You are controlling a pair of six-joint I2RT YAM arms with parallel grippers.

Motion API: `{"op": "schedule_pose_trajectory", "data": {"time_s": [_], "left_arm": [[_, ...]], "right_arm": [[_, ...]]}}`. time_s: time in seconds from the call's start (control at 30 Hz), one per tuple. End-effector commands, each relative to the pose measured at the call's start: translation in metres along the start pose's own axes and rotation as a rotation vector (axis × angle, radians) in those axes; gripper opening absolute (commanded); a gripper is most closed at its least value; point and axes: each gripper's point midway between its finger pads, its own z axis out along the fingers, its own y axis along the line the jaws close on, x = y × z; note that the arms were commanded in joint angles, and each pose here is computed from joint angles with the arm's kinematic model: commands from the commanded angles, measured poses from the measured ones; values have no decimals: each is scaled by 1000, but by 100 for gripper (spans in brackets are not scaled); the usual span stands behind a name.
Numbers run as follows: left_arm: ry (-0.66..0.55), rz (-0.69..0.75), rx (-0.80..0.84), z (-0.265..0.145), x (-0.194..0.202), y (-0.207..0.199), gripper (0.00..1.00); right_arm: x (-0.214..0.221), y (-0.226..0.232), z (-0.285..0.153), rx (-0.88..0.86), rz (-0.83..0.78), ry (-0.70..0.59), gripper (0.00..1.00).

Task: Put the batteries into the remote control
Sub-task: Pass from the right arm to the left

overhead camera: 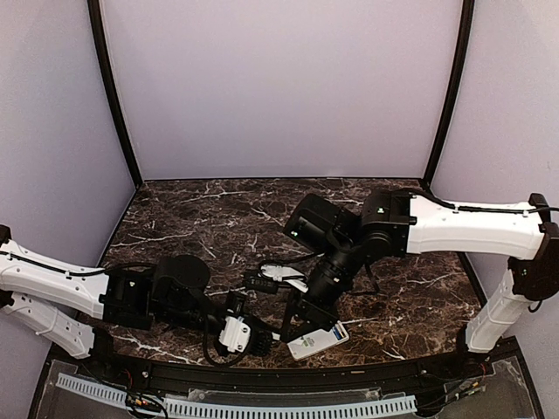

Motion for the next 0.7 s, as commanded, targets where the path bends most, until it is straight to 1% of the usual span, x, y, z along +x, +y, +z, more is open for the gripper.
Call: {"op": "schedule_pose_trajectory", "data": {"time_s": [0.0,0.07,0.17,0.27,0.33,0.4,0.43,0.57,0.67], "left_arm": [[-44,-13,-21,-3,-12,9,2],[-46,-19,-20,-3,-12,9,0],[-48,-31,-20,-4,-12,8,0],[-41,-62,-31,-5,-10,9,0],[-28,-103,-51,-6,-7,12,0],[-14,-162,-75,-6,-4,17,0],[-1,-185,-88,-6,-2,19,0],[24,-350,-83,-6,-2,23,0],[28,-484,-74,-6,-6,27,0]], "right_arm": [[-3,0,4,-1,-22,4,0],[-3,-1,5,2,-20,8,0],[-2,-1,3,14,-22,7,0],[-3,-5,-5,68,-38,-9,1],[-7,-9,-15,132,-59,-37,16],[-13,-13,-28,200,-88,-87,27],[-16,-16,-34,240,-101,-116,30],[-24,-27,-52,364,-188,-216,40],[-26,-30,-55,399,-274,-273,44]]}}
